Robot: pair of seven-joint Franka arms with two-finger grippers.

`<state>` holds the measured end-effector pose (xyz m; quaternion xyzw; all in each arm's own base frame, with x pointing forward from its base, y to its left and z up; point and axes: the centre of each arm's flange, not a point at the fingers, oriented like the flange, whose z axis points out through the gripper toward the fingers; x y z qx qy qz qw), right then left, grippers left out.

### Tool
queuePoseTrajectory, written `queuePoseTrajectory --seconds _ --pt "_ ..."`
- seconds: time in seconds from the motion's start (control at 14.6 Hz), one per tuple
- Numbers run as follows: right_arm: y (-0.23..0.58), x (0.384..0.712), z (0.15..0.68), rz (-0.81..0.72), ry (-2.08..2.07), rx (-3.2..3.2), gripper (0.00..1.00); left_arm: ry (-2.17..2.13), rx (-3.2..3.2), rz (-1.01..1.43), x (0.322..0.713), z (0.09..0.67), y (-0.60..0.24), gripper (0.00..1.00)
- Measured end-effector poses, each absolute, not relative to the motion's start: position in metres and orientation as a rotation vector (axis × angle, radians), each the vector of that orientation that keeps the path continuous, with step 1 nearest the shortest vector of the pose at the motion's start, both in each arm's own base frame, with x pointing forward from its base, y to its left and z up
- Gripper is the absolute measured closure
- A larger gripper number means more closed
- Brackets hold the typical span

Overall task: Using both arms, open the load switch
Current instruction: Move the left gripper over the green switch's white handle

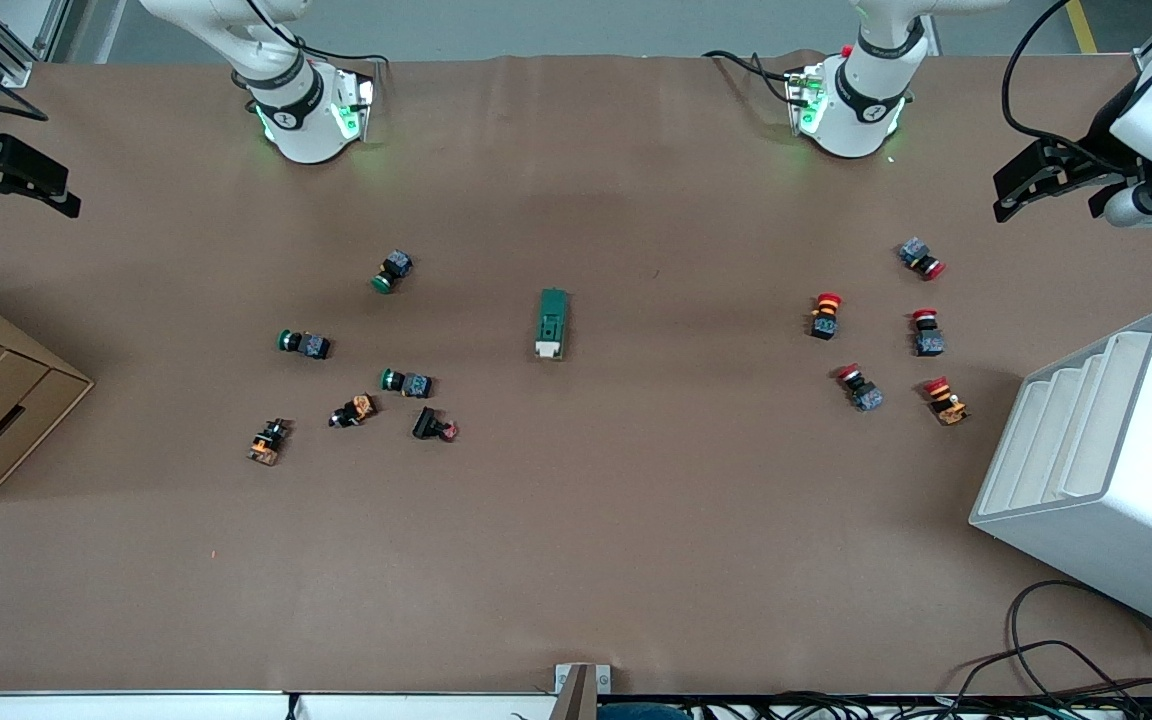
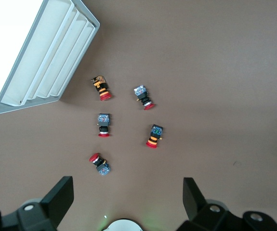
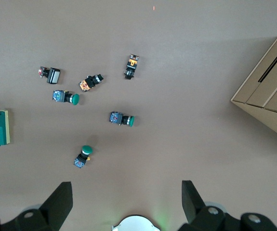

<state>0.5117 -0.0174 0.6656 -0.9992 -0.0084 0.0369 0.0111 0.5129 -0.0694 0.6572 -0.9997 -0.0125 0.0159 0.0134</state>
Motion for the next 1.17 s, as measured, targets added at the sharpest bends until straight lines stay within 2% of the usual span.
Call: queuePoseTrajectory --seconds 0.48,0.69,1.17 --pt "-0.017 0.512 0.666 0.116 -0.026 -3.117 0.00 -0.018 -3.122 0.034 0.523 0.660 -0.076 0.00" --pt "-0.018 0.512 0.666 0.116 -0.026 -3.117 0.00 0.100 -3.130 0.009 0.531 0.664 -0.119 0.00" --pt "-0.018 0.512 0.668 0.106 -0.025 -3.118 0.00 0.115 -3.139 0.050 0.509 0.640 -0.242 0.00"
